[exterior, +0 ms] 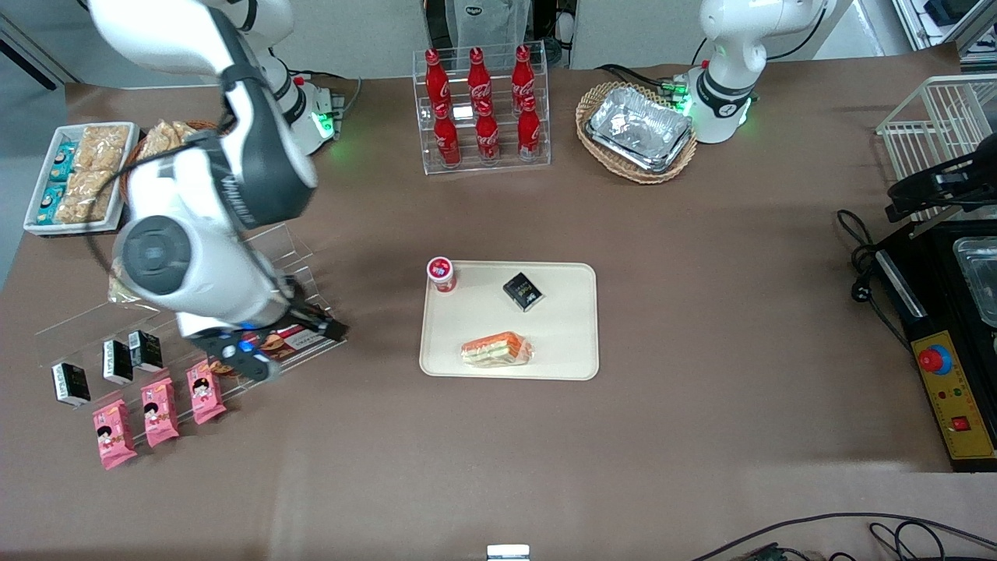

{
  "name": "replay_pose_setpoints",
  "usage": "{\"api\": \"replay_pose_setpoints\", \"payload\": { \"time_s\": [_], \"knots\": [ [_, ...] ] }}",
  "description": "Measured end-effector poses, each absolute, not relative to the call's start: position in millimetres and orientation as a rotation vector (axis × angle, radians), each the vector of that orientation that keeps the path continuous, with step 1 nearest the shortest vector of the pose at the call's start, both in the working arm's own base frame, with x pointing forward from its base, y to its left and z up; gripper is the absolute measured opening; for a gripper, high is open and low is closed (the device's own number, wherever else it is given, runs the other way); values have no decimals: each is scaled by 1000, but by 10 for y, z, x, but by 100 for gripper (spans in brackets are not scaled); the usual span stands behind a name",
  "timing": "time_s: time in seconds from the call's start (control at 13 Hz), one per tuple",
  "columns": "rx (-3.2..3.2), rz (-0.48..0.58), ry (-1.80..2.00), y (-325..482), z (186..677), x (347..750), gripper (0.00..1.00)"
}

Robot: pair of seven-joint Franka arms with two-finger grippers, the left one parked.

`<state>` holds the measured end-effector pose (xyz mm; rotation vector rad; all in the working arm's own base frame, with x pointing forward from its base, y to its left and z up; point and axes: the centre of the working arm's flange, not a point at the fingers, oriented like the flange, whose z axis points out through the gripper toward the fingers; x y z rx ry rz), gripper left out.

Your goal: Place sandwich on tray

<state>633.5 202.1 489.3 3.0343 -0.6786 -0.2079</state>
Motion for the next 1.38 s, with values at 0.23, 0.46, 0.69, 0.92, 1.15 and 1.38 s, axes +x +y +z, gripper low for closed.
{"api": "replay_pose_setpoints", "payload": {
  "time_s": [0.23, 0.46, 0.69, 0.92, 1.15, 1.38],
  "knots": [
    [3093, -171, -255, 1216, 5111, 6445, 100],
    [3134, -121, 37, 468, 5279, 6476, 100],
    [3147, -14, 202, -95, 5369, 6378, 99],
    [3164, 11, 171, -389, 5384, 6151, 98],
    [3187, 34, 151, -494, 5418, 5875, 98],
    [3195, 49, 156, -482, 5468, 5685, 97]
  ]
}}
